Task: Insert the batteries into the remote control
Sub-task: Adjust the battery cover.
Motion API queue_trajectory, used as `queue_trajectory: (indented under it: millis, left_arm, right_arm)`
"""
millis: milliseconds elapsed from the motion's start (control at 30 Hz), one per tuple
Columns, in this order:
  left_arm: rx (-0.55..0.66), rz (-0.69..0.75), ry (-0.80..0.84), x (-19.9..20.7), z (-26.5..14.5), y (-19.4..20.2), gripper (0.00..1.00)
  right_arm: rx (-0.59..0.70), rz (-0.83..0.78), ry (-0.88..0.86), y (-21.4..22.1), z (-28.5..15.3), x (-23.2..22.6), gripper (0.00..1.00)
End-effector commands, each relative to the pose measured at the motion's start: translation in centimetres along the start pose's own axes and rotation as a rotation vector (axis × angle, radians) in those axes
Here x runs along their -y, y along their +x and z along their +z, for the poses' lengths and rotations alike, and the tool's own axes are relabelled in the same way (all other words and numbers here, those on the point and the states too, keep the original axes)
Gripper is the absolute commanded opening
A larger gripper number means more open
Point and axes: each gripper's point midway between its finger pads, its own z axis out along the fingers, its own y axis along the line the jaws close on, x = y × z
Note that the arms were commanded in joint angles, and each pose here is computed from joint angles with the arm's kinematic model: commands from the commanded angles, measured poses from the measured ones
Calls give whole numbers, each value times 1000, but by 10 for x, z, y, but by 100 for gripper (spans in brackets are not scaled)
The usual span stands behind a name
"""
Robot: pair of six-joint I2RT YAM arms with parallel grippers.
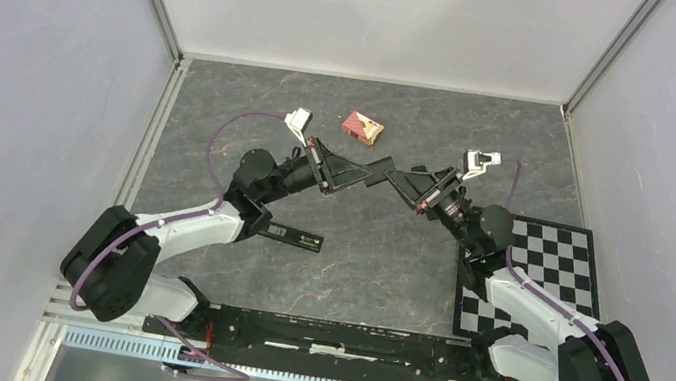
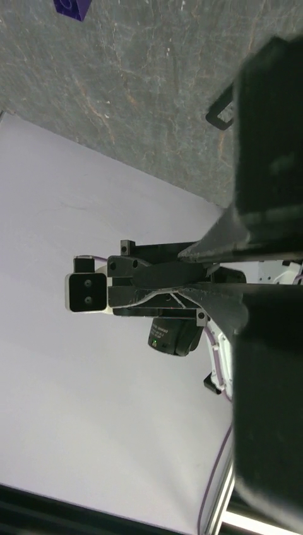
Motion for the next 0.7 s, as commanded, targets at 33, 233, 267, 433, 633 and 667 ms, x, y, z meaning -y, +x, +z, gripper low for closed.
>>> queue_trajectory:
  millis: [33,233,267,433,633,667]
  left_arm:
    - [-119,73,5,13,-9,6,2]
    - [-321,116,-131,-18,-38,12,2]
    - [-360,90,-159,-22,-43,15,2]
    - [-498,-9,-174,-26,-61,27,2]
    - [-588,-45,-189,-24,-75,36,2]
    - [-606,-58,-199,-26,-79,39,2]
  right_arm:
    - [-91,-189,19,11,-4,11,67]
    - [-257,-807,94,1,-13,36,88]
    - [-279,-914,67,0,-14,33,88]
    - [-334,-1331,-125,16,-20,18,88]
    - [-470,-1663,-367,69,-26,18,87]
    - [-476,-1699,-404,75,-26,17,87]
